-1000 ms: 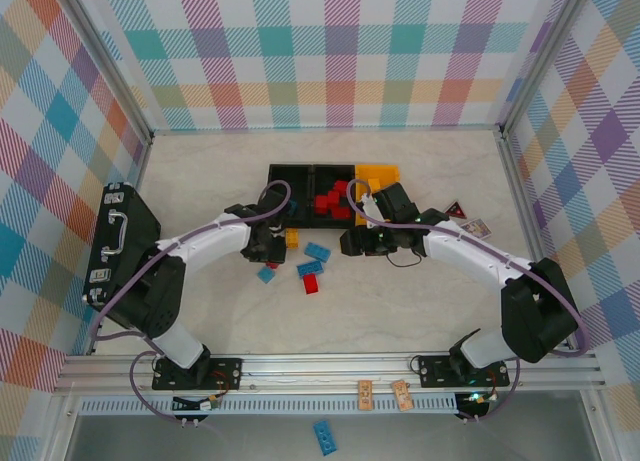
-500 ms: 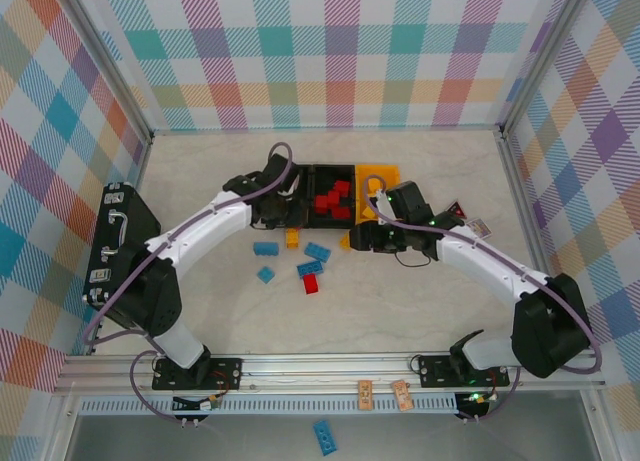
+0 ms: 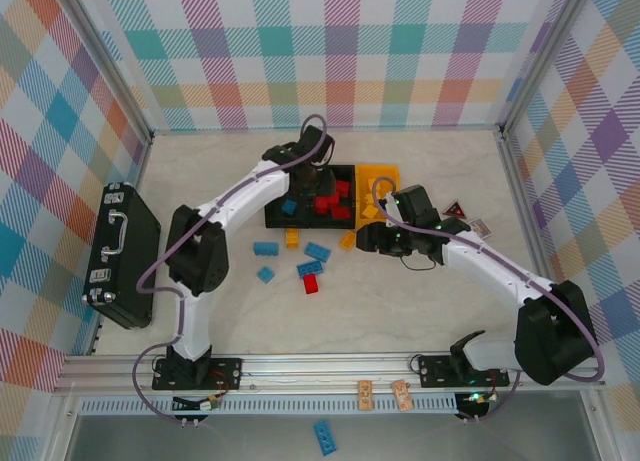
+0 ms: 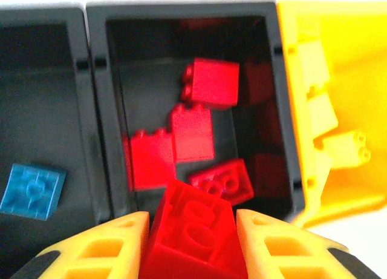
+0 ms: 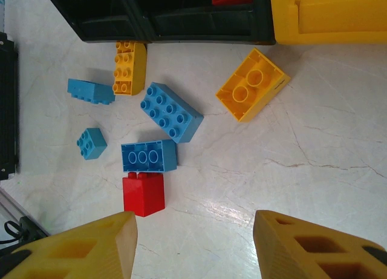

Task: Sort the legos into containers by color
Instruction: Place the lego on the lego.

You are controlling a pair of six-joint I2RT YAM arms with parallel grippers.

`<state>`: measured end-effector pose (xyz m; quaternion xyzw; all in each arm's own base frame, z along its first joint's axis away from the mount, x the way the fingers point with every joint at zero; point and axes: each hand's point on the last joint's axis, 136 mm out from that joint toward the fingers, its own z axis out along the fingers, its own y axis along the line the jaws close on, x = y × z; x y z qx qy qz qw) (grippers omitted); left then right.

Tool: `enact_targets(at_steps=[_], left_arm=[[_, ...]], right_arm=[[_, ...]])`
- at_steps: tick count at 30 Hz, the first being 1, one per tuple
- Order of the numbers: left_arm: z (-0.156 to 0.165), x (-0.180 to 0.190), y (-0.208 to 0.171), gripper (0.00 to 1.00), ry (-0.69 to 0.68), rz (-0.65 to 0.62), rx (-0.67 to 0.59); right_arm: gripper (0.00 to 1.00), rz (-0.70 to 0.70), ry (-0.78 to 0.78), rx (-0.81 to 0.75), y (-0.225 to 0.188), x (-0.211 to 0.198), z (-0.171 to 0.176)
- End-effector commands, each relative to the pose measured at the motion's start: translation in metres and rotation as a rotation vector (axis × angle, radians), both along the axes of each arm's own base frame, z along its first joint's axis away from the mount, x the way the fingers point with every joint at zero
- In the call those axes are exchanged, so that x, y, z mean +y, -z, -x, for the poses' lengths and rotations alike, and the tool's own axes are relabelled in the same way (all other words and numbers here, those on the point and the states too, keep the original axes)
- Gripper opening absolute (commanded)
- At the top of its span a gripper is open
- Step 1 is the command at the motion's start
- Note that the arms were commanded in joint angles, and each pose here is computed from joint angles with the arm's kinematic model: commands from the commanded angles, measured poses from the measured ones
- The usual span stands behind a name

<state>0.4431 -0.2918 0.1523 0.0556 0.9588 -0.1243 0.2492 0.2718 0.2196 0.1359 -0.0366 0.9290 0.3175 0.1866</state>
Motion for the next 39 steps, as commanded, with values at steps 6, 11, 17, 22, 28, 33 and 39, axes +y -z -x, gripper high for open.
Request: enact_targets(at_steps=[6,11,17,22,28,33,39], left_arm=[[-0.038,0.0,0.018,0.29,0.028,-0.196,-0.038],[-0.055,-0.003,0.025,0.29,0.038,-0.243,-0.059],[-0.064,-0.005,0.026,0.42,0.039,-0.263,-0.074],[-0.06,-0.008,0.017,0.52,0.046,-0.251,-0.081],[-0.036,-0.018,-0.017,0.52,0.072,-0.197,-0.102],[-0.003,-0.013,-0.041,0.52,0.072,-0.095,-0.108],[0.038,0.013,-0.053,0.52,0.043,-0.041,-0.11]], right_arm=[[0.54,-0.019,0.025,-0.016,-0.003,-0.005,-0.002],[0.54,-0.016,0.027,-0.016,-0.003,-0.007,-0.003],[0.54,-0.018,0.031,-0.013,-0.002,-0.008,-0.002],[0.54,-0.021,0.031,-0.014,-0.002,-0.008,-0.002],[0.54,-0.017,0.03,-0.025,-0.007,-0.008,-0.005],[0.54,-0.016,0.016,-0.037,-0.012,-0.006,-0.007],[0.54,-0.048,-0.019,-0.04,-0.017,0.001,-0.004]])
